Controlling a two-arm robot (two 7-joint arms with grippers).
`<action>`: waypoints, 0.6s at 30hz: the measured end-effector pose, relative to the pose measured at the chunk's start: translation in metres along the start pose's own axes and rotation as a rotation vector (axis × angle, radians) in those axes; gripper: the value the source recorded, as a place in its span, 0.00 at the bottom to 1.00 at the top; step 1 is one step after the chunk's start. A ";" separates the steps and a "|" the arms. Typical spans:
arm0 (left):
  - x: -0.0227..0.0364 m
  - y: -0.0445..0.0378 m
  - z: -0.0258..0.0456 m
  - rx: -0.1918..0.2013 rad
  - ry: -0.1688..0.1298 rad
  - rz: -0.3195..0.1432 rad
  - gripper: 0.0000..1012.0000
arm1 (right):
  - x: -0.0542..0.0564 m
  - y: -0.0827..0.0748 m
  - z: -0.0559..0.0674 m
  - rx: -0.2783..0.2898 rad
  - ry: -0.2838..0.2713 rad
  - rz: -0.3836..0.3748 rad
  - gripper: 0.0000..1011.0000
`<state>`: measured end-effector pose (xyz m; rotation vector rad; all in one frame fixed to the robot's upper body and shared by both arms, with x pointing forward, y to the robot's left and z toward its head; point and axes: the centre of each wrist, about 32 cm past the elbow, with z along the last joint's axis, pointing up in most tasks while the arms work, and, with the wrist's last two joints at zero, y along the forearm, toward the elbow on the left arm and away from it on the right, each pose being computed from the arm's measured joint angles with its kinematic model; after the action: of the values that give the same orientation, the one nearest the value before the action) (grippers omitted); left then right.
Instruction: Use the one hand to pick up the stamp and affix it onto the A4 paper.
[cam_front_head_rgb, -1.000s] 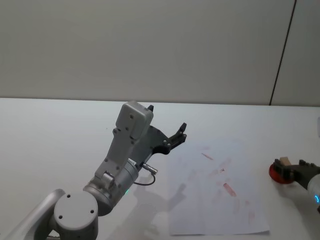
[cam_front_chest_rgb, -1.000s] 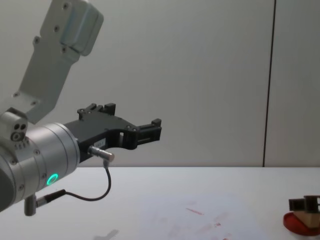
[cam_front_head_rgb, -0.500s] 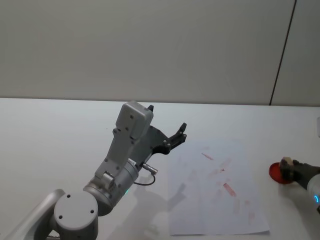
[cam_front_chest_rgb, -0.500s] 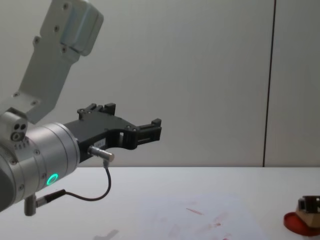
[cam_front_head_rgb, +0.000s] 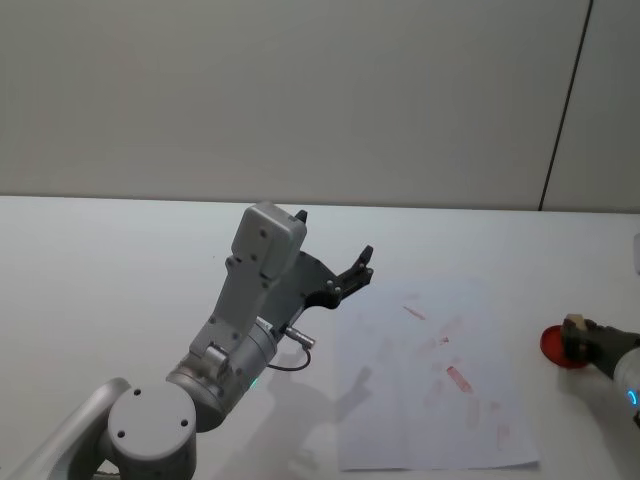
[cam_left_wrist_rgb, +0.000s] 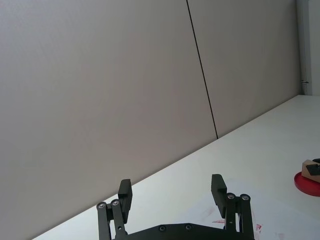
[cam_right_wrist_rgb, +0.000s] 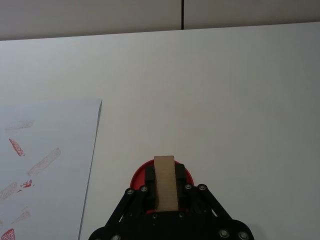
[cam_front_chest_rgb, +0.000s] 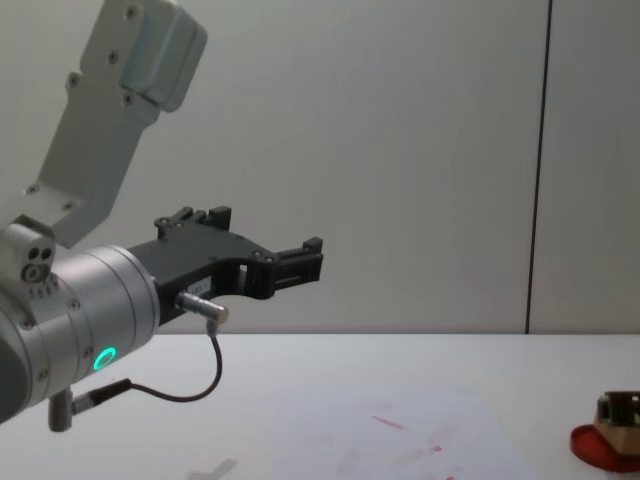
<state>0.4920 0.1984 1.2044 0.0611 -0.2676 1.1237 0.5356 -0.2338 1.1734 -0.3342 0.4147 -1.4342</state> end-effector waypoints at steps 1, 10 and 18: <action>0.0000 0.0000 0.0000 0.000 0.000 0.000 0.99 | 0.000 0.000 0.000 0.000 0.000 0.000 0.21; 0.0000 0.0000 0.0000 0.000 0.000 0.000 0.99 | 0.000 0.000 0.000 -0.005 -0.011 0.000 0.21; 0.0000 0.0000 0.0000 0.000 0.000 0.000 0.99 | 0.000 -0.002 -0.002 -0.016 -0.022 0.003 0.21</action>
<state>0.4920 0.1984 1.2044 0.0611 -0.2676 1.1237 0.5326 -0.2343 1.1729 -0.3625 0.4088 -1.4235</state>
